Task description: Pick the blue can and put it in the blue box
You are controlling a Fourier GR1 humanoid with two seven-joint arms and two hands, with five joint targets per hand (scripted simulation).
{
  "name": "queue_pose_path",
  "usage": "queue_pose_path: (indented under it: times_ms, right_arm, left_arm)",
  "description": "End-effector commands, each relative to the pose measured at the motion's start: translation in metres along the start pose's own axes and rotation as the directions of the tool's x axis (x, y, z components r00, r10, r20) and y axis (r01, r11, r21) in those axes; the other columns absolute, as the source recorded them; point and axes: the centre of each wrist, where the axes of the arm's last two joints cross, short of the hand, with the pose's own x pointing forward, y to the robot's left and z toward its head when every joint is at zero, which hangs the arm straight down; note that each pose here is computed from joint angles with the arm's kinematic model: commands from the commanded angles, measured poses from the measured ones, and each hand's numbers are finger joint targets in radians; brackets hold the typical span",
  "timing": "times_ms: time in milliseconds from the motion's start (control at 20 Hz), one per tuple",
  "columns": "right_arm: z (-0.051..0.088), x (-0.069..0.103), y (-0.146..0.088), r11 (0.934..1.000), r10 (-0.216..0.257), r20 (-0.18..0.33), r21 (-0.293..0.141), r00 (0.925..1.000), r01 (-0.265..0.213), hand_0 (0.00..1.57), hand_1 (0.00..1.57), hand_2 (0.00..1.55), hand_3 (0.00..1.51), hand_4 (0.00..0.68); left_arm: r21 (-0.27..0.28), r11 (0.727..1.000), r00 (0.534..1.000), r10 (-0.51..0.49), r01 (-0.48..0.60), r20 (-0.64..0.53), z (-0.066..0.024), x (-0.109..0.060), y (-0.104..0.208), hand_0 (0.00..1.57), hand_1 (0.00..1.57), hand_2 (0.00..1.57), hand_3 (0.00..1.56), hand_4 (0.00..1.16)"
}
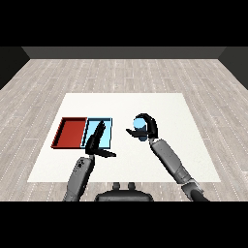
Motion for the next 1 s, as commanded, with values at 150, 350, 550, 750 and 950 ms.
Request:
queue_pose_path:
  times_ms: [150, 350, 550, 750, 950]
  right_arm:
    - [0.021, 0.016, -0.002, 0.9995, -0.009, 0.028, 0.03, 0.9996, 0.008, 1.45, 1.45, 1.45, 1.4, 0.612]
    - [0.023, 0.009, 0.013, 0.9987, 0.004, 0.031, 0.05, 0.9995, -0.006, 1.46, 1.46, 1.46, 1.4, 0.61]
    - [0.021, 0.022, 0.026, 0.9987, 0.012, 0.036, 0.048, 0.9993, -0.014, 1.49, 1.49, 1.47, 1.4, 0.615]
    - [0.008, 0.013, 0.023, 0.9967, 0.012, 0.064, 0.079, 0.9979, -0.017, 1.49, 1.49, 1.47, 1.4, 0.611]
    - [0.028, 0.016, 0.027, 0.9964, -0.009, 0.063, 0.085, 0.998, 0.004, 1.49, 1.49, 1.47, 1.4, 0.605]
  left_arm:
    - [-0.031, 0.999, 0.997, 0.043, -0.045, -0.059, -0.0085, -0.012, -0.032, 0.0, 0.0, 0.0, 0.0, 0.0]
    - [-0.013, 1.0, 0.997, 0.026, -0.027, -0.068, -0.0057, -0.021, -0.028, 0.0, 0.0, 0.0, 0.0, 0.0]
    - [-0.018, 0.999, 0.995, 0.032, -0.034, -0.096, -0.0156, -0.009, -0.048, 0.0, 0.0, 0.0, 0.0, 0.0]
    - [-0.032, 0.998, 0.993, 0.058, -0.061, -0.104, -0.0255, -0.019, -0.036, 0.0, 0.0, 0.0, 0.0, 0.0]
    - [-0.02, 0.999, 0.991, 0.046, -0.049, -0.129, 0.0002, -0.039, -0.068, 0.0, 0.0, 0.0, 0.0, 0.0]
